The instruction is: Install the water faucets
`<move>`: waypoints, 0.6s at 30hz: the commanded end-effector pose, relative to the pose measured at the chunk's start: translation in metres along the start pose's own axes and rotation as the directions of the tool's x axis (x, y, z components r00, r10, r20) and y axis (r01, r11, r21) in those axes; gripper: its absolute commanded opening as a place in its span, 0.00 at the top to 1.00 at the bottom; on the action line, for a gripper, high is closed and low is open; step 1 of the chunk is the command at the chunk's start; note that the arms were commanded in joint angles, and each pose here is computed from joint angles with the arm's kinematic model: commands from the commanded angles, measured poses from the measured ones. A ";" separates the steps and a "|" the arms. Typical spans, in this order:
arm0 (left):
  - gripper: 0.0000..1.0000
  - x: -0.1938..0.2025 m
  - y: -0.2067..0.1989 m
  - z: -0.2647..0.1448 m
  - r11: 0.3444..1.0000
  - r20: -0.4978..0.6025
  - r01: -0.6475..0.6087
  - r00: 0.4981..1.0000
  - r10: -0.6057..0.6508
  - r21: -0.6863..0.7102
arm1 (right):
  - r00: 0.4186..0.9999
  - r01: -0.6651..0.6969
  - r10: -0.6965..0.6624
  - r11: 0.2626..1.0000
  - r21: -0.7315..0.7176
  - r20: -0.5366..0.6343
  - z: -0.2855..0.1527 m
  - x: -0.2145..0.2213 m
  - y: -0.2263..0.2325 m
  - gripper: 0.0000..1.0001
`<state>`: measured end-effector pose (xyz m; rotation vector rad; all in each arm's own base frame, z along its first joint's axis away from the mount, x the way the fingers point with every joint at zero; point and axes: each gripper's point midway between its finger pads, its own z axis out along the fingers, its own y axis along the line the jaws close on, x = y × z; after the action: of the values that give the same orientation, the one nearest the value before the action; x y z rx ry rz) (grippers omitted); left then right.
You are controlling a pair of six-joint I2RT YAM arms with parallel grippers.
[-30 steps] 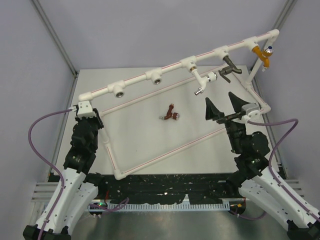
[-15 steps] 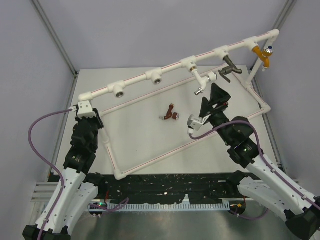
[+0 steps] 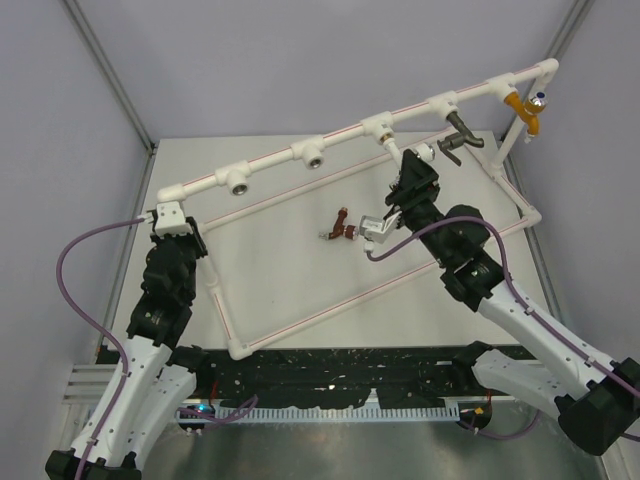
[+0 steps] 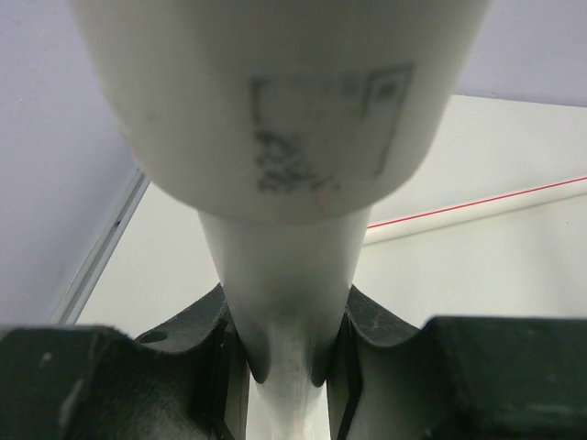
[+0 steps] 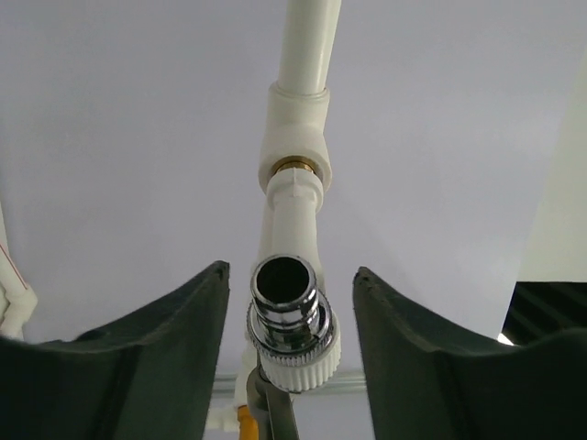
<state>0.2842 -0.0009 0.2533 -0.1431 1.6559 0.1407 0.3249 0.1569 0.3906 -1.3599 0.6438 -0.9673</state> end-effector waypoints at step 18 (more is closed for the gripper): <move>1.00 0.000 -0.004 -0.004 0.998 -0.024 -0.051 0.998 0.052 0.035 | -0.292 -0.941 0.834 -0.338 0.015 0.468 0.015 -0.017 -0.068 0.95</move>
<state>0.2841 -0.0001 0.2532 -0.1517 1.6553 0.1415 0.3376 0.1727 0.3919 -0.6655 1.0573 -0.0968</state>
